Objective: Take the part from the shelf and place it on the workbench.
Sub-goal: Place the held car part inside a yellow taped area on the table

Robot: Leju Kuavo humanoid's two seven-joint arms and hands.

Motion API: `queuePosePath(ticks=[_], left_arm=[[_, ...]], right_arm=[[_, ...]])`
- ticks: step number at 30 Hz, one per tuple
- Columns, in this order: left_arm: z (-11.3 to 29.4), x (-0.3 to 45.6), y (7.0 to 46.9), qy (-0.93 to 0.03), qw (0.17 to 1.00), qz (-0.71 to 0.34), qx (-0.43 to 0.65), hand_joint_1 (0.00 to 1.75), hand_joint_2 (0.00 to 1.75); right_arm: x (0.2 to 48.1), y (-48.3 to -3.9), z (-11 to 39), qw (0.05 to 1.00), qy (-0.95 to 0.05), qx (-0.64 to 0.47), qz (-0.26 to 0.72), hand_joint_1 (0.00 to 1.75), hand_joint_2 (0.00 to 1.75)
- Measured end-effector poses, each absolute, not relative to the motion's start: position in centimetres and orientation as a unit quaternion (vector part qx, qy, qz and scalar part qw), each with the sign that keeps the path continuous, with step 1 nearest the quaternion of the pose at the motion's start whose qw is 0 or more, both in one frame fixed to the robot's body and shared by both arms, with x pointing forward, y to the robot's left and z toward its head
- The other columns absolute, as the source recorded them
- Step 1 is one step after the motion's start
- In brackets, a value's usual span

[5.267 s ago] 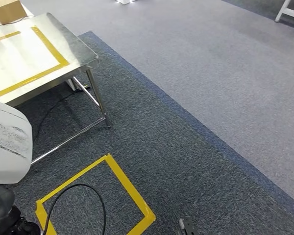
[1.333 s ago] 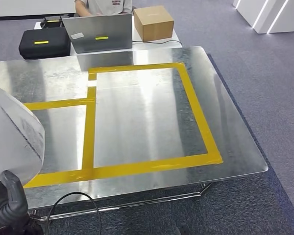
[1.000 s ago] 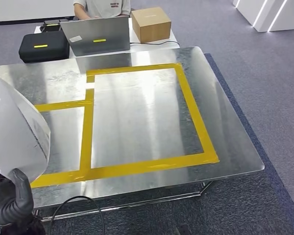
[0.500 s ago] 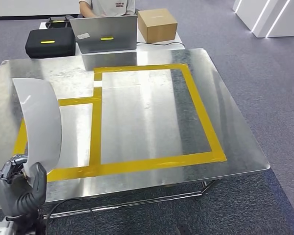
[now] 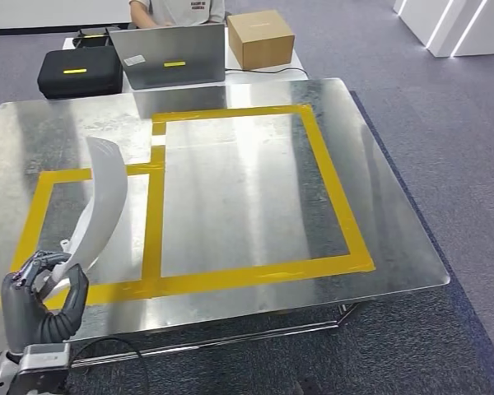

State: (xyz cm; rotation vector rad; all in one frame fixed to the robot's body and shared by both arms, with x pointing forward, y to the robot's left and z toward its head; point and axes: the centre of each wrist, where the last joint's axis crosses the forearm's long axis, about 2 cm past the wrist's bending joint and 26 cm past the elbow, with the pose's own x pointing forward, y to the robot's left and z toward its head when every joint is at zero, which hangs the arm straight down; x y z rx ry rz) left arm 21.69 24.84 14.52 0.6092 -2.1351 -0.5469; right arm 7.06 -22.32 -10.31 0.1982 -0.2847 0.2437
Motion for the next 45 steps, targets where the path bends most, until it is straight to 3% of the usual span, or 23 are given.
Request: queuePosePath(ticks=[3, 10, 14, 18, 26, 40, 45], left_arm=[[14.9, 24.1, 28.3, -0.799, 0.420, -0.285, 0.322, 1.75, 1.75], [16.5, 32.8, 40.5, -0.618, 0.442, -0.398, 0.514, 1.75, 1.75], [16.6, 35.5, 45.7, -0.523, 0.481, -0.433, 0.555, 1.75, 1.75], [15.7, 36.6, 48.3, -0.445, 0.533, -0.454, 0.558, 1.75, 1.75], [13.2, 36.5, 49.4, -0.401, 0.569, -0.482, 0.533, 1.75, 1.75], [13.8, 38.3, 46.5, -0.448, 0.533, -0.501, 0.514, 1.75, 1.75], [14.2, 38.9, 43.8, -0.500, 0.479, -0.517, 0.503, 1.75, 1.75]], right_arm=[[7.1, -22.3, -10.3, 0.977, -0.141, 0.103, 0.125, 0.00, 0.00], [7.6, -22.4, -10.2, 0.976, -0.133, 0.105, 0.135, 0.00, 0.00], [7.8, -22.4, -10.2, 0.976, -0.127, 0.107, 0.138, 0.00, 0.00], [8.1, -22.4, -10.1, 0.977, -0.124, 0.109, 0.139, 0.00, 0.00], [7.8, -22.4, -10.2, 0.976, -0.123, 0.111, 0.142, 0.00, 0.00], [8.0, -22.4, -10.1, 0.975, -0.126, 0.110, 0.145, 0.00, 0.00], [8.1, -22.4, -10.1, 0.974, -0.124, 0.110, 0.152, 0.00, 0.00]])
